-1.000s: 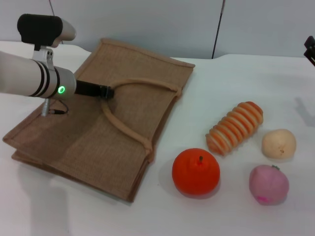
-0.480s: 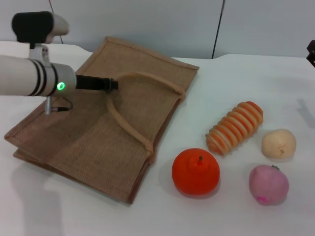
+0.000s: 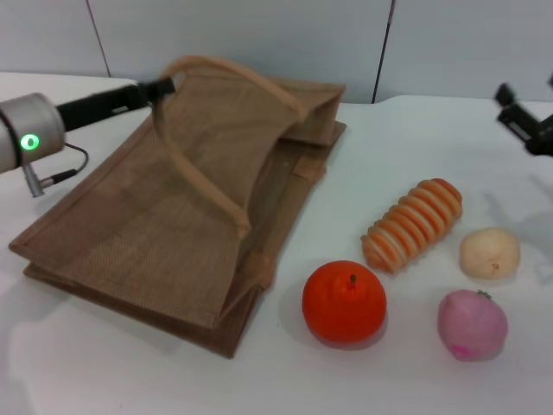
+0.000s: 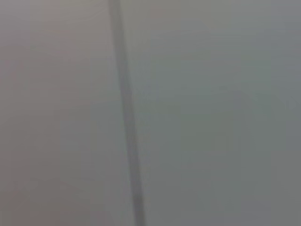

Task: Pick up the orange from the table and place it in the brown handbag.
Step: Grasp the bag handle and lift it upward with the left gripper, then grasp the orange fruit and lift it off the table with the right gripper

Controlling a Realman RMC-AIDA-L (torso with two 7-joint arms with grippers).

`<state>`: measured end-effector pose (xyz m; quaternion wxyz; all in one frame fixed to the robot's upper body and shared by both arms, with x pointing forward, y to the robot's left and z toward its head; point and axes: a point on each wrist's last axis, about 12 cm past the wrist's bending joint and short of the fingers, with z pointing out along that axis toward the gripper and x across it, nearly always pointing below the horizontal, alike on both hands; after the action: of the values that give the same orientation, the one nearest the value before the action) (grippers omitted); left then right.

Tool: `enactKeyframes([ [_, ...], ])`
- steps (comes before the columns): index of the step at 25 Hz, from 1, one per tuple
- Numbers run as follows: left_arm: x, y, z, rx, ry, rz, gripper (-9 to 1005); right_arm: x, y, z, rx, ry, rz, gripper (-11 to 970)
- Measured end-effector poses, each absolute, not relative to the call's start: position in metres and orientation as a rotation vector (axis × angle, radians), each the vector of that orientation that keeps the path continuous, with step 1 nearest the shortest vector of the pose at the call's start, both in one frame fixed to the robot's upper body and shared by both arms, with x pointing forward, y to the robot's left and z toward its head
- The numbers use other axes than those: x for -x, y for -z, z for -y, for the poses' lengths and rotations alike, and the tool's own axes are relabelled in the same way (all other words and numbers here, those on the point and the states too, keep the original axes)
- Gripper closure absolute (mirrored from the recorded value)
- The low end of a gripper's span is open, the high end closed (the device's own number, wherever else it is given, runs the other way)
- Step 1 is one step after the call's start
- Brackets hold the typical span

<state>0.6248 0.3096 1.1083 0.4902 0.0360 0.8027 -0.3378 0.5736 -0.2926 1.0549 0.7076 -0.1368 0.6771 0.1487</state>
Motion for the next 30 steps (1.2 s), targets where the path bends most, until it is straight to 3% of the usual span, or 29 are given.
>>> enactKeyframes([
  [11, -0.602, -1.109, -0.329, -0.021, 0.865, -1.696, 866, -0.564, -1.072, 0.271, 0.800, -0.641, -1.474, 81],
  [30, -0.597, -1.110, -0.329, -0.022, 0.879, -1.622, 866, -0.562, -1.071, 0.223, 1.347, -0.922, -1.572, 82],
])
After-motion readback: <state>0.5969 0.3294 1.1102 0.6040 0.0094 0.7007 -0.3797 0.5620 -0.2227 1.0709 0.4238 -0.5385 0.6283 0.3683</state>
